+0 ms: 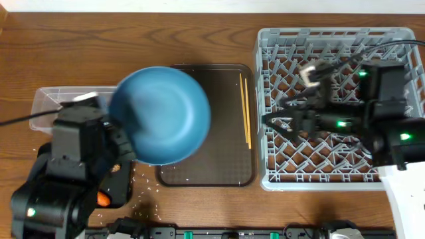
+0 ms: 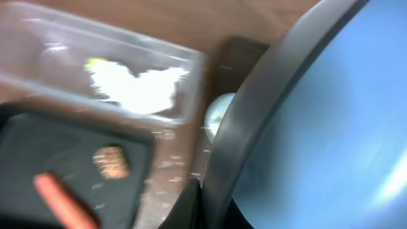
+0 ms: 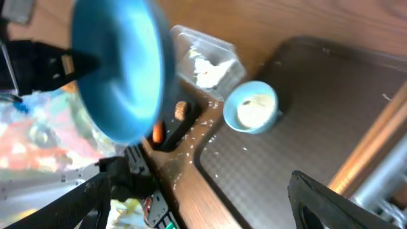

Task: Sort waste into correct bins and load items into the dishwasher rack
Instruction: 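Lift the blue plate and hand it to the right gripper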

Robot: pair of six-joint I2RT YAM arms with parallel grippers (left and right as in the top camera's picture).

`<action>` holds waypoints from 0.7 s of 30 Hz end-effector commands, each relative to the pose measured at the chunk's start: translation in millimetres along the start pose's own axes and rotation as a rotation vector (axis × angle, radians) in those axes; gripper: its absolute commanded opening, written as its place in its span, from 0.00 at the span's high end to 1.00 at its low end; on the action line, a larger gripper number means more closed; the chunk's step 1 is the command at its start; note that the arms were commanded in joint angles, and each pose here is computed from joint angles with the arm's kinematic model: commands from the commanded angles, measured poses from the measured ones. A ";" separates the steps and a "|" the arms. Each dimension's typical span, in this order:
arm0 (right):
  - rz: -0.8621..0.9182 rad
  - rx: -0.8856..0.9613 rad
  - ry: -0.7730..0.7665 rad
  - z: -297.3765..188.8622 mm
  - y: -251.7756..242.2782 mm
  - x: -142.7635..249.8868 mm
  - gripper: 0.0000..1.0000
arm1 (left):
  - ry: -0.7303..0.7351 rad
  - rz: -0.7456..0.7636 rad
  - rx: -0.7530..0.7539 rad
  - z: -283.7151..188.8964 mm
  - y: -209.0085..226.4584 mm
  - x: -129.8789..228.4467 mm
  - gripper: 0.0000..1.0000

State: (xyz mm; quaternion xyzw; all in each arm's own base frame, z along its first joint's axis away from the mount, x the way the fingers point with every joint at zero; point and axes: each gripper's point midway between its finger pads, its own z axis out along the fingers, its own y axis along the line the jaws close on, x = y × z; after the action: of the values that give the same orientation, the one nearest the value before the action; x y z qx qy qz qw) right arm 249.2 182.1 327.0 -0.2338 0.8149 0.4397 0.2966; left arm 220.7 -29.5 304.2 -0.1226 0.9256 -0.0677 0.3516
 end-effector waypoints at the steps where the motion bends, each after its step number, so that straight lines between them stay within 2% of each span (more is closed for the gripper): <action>1: -0.004 0.001 0.019 15.5 13.9 -0.1 0.18 | 0.056 0.067 0.145 1.8 -34.7 6.6 0.94; 4: -0.045 0.006 0.010 27.1 24.5 -4.9 0.17 | 0.070 0.111 0.183 7.4 -51.6 7.8 0.94; 10: -0.049 0.256 -0.002 39.8 -3.9 -6.4 0.19 | 0.029 0.185 0.290 5.0 -88.5 3.5 0.94; 12: -0.044 0.299 -0.006 41.4 -11.3 -7.5 0.27 | 0.015 0.194 0.311 3.3 -94.7 1.6 0.94; 14: -0.041 0.313 -0.005 43.1 -15.5 -8.2 0.39 | 0.005 0.199 0.326 2.0 -98.9 0.1 0.94; 16: -0.040 0.329 -0.005 45.2 -20.6 -9.5 0.56 | 0.000 0.205 0.336 0.9 -102.0 0.0 0.94; 21: -0.048 0.367 -0.026 42.9 -26.3 -14.3 0.85 | 0.004 0.211 0.341 0.9 -104.1 1.4 0.94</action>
State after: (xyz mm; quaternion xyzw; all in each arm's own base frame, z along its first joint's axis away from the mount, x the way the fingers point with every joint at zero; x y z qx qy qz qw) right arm 280.9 213.5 302.3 -0.2007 0.8671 0.3067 0.3373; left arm 240.8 -127.1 316.5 0.0263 0.9149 -0.1773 0.3616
